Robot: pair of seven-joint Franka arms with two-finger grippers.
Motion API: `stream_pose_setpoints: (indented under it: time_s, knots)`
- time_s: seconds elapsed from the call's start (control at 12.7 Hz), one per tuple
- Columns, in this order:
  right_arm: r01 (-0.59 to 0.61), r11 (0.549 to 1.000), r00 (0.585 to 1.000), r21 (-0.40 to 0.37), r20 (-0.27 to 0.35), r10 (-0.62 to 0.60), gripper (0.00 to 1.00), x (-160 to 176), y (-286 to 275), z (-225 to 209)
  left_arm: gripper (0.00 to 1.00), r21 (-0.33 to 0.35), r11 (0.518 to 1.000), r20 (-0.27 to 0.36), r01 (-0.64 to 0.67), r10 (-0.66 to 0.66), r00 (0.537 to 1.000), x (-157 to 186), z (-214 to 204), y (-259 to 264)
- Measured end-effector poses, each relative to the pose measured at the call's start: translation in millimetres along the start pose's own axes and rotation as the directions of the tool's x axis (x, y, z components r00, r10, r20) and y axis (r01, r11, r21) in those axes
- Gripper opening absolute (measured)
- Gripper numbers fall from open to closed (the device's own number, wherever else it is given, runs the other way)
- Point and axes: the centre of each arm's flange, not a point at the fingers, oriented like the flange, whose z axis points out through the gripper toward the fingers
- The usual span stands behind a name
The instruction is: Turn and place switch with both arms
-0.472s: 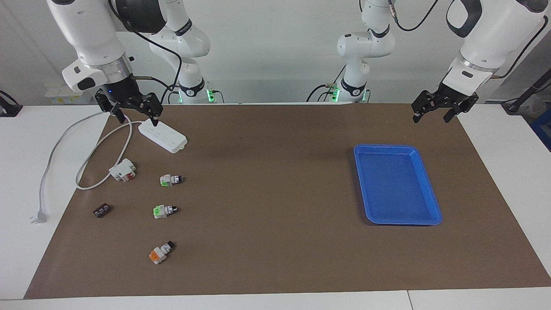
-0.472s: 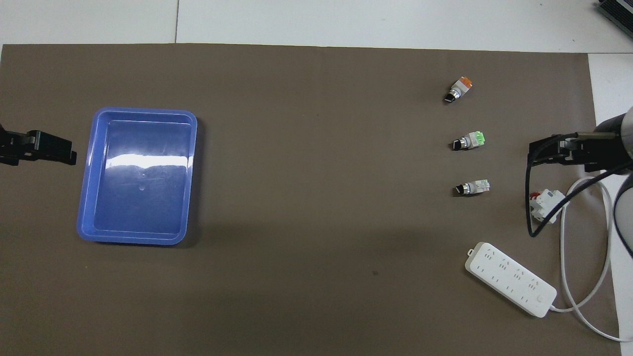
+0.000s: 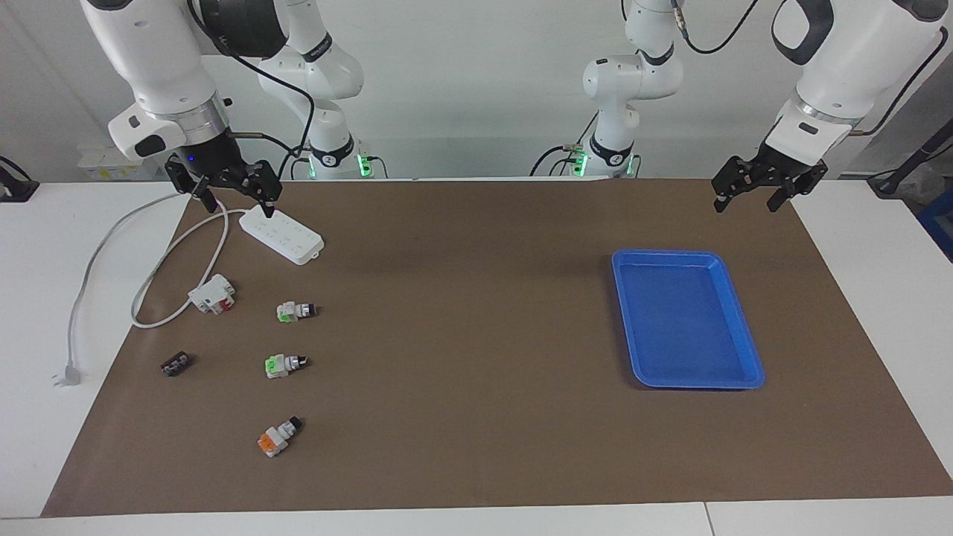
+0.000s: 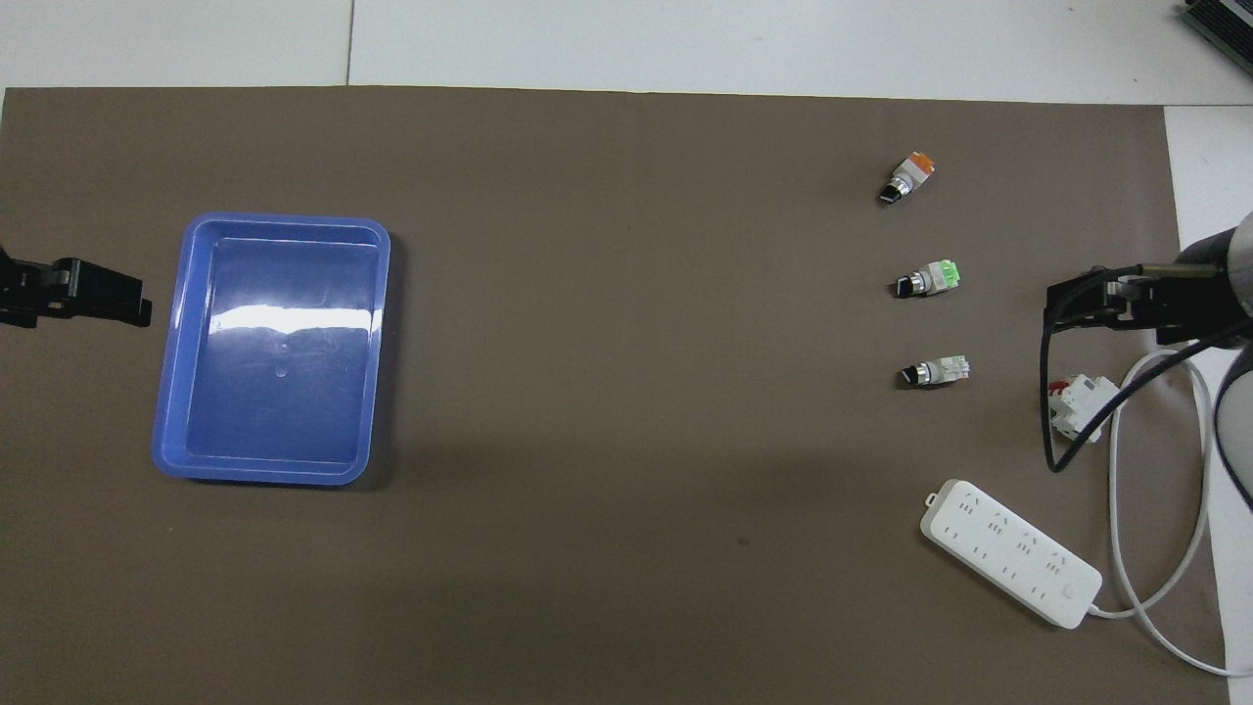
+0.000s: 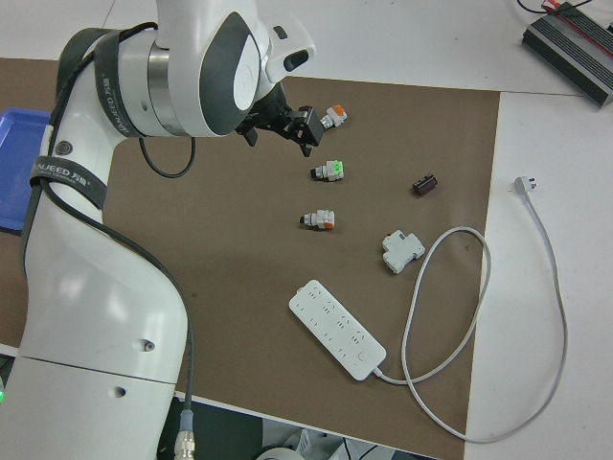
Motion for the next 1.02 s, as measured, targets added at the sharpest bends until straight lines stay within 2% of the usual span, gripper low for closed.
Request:
stream_pose_setpoints:
  time_s: [0.39, 0.71, 1.02]
  knots:
    - [0.030, 1.000, 1.000, -0.001, 0.005, -0.030, 1.00, -0.3, -0.3, 2.5, 1.00, 0.000, 1.000, 0.000, -0.006, 0.006, 1.000, 0.1, 0.1, 3.4]
    - [0.172, 0.985, 0.985, 0.000, 0.011, -0.172, 1.00, -0.3, 5.2, 18.4, 1.00, 0.000, 1.000, 0.009, -0.023, 0.023, 1.000, -1.1, 3.9, 12.3]
    - [0.387, 0.922, 0.922, 0.006, -0.012, -0.387, 1.00, -18.1, 20.5, 62.0, 1.00, 0.001, 0.999, 0.030, -0.039, 0.039, 0.999, -9.2, 16.8, 21.5]
